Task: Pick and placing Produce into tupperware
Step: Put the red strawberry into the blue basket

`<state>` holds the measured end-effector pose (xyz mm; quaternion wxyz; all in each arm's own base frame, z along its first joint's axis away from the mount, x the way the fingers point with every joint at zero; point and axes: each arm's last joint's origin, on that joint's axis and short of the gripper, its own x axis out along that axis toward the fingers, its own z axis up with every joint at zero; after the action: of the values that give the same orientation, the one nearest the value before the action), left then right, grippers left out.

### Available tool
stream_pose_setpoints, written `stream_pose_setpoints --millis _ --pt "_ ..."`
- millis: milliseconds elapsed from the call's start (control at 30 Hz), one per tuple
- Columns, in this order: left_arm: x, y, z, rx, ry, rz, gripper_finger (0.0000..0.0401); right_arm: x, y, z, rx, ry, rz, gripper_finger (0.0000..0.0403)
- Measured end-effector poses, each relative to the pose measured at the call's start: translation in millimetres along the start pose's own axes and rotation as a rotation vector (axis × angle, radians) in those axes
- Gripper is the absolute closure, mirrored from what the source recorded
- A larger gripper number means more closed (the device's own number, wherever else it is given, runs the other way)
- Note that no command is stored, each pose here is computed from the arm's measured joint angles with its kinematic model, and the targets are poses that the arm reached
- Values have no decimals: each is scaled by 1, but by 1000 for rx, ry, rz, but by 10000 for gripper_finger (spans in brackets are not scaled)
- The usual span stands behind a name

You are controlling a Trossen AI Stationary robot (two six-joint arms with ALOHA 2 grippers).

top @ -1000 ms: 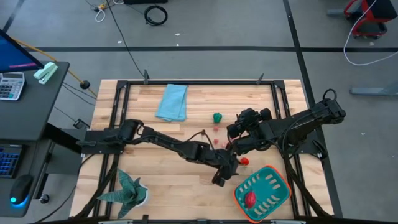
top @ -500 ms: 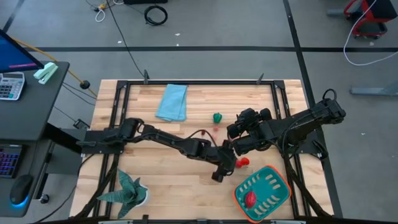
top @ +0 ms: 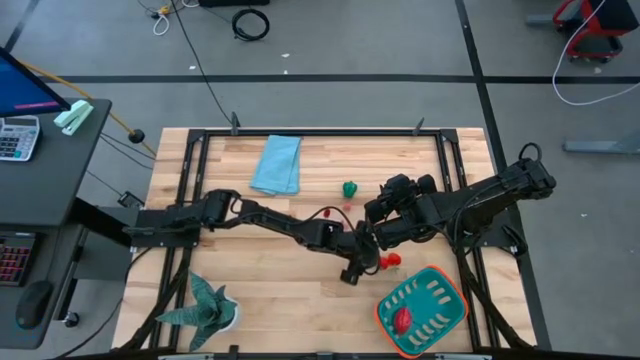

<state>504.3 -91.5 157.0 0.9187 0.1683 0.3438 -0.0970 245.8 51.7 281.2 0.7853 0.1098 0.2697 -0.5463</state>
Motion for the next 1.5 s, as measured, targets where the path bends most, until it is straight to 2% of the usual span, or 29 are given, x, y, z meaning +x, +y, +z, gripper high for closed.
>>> stream_pose_setpoints --millis 233,467,767,1000,1233,1500 --pt "-1 -14 3 -30 -2 -19 150 0 1 -2 2 79 14 218" --pt "-3 -32 15 -32 -88 -34 151 -2 2 -4 0 98 28 217" --pt "8 -42 23 -45 -247 47 166 -12 3 -10 -155 92 72 218" --pt "31 -43 4 -85 -203 114 168 -18 4 -14 -274 82 99 218" --pt "34 -40 -1 -86 -158 267 168 -18 4 -14 -354 78 103 218" --pt "35 -40 -5 -163 -129 277 171 -18 4 -14 -382 78 105 217"
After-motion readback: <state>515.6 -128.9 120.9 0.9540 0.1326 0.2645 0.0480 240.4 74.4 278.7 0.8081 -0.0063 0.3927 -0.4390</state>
